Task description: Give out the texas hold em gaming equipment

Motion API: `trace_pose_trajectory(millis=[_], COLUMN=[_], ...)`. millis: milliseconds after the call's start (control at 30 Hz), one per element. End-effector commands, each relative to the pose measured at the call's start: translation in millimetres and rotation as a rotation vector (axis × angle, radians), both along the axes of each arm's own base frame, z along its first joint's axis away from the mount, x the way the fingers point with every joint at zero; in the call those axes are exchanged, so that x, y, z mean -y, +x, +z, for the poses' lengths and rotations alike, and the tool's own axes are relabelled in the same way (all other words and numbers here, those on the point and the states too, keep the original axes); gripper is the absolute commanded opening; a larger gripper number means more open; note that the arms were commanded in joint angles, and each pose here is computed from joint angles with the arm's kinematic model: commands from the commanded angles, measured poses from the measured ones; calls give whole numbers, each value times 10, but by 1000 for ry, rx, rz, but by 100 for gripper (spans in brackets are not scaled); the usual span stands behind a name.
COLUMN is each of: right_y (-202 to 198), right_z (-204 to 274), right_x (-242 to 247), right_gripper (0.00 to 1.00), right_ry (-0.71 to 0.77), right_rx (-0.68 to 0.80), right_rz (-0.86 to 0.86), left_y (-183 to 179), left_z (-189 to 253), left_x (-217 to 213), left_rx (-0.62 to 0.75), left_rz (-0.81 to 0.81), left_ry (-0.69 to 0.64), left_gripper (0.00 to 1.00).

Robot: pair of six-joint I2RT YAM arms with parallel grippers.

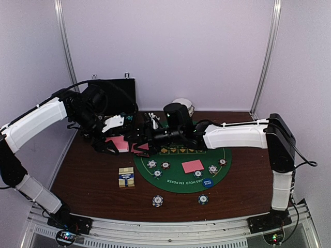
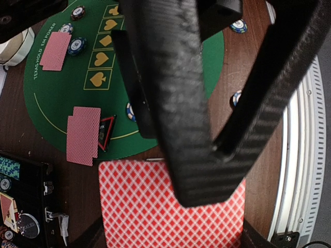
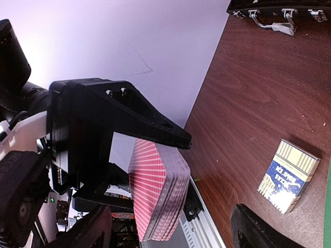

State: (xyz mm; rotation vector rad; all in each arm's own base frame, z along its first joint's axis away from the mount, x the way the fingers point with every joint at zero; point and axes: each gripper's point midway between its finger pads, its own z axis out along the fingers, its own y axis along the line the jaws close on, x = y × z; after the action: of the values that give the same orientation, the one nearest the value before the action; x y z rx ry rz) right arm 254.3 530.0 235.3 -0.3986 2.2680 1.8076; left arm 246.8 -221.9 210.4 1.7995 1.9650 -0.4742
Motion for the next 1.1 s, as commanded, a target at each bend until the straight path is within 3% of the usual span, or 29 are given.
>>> trace_pose_trajectory(millis=[0,567,1067], right_y=[-24,-76,65], right_z=[127,-68,-360], right_x=[-139,-491,-92], right_gripper=[81,77,62], right_ry=[47,27,-113], right_rx=[4,-65,-81], right_rz=[28,96,21], left_y=[62,47,36], left_z=[153,142,167], left_x=[58,62,64], left_rx=[23,15,18], left_rz=[5,3,3], left_ry=[-47,-51,-58], left_gripper=[35,35,34])
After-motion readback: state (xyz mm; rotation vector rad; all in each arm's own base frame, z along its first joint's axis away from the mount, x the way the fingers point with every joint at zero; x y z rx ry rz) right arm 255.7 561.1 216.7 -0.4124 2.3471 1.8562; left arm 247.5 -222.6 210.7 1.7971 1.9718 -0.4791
